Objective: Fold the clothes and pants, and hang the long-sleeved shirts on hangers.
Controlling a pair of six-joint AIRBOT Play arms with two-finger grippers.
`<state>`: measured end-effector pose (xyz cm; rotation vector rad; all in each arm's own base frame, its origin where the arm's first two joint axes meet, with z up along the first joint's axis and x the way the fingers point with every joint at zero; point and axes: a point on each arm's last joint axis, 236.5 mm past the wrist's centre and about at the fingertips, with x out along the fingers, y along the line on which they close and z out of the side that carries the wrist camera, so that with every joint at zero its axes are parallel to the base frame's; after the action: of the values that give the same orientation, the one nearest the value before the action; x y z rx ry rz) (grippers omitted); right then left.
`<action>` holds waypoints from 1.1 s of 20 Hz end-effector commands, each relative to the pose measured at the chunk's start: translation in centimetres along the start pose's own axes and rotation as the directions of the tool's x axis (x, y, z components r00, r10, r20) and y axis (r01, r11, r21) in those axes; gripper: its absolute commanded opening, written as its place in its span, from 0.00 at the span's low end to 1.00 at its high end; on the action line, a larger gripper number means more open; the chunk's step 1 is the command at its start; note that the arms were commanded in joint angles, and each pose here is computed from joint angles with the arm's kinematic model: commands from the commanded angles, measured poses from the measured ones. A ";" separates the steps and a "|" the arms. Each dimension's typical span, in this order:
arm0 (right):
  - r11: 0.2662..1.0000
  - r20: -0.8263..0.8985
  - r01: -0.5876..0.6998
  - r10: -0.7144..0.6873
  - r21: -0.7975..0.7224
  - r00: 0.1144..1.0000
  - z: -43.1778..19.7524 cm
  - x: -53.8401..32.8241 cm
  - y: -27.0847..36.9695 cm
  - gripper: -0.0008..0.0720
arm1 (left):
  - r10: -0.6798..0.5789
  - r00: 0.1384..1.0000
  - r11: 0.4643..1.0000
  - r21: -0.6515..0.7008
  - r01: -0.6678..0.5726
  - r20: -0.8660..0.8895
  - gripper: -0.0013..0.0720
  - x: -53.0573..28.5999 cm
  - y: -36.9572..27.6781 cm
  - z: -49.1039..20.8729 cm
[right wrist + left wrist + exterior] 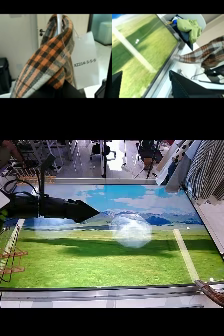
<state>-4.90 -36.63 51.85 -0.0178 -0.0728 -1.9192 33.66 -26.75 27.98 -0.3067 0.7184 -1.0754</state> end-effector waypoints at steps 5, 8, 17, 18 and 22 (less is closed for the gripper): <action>0.983 0.094 0.105 -0.120 0.151 0.988 0.0 7.2 -6.8 0.05 | -0.068 0.996 0.998 -0.022 0.067 -0.065 0.87 -0.2 -1.6 -1.5; 0.983 0.038 0.108 -0.115 0.150 0.993 -2.2 8.7 -6.7 0.05 | -0.134 0.990 0.990 -0.040 0.133 -0.038 0.87 -0.4 -3.2 -0.9; 0.942 0.040 -0.070 0.060 0.327 0.997 -0.2 4.5 -3.1 0.97 | -0.182 0.983 0.982 -0.054 0.181 -0.022 0.87 -0.4 -4.2 -0.5; 0.913 0.081 -0.153 0.132 0.379 0.988 1.4 2.5 -1.6 0.96 | -0.176 0.984 0.983 -0.050 0.174 -0.027 0.87 -0.4 -4.1 -0.6; 0.792 0.130 -0.521 0.508 0.319 0.852 4.3 -6.8 7.7 0.97 | -0.118 0.984 0.993 0.000 0.119 -0.133 0.87 -0.5 -2.7 -3.1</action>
<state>-3.17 -36.68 54.86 0.1457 -0.4442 -1.6091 30.04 -27.90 29.04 -0.3538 0.7760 -1.2309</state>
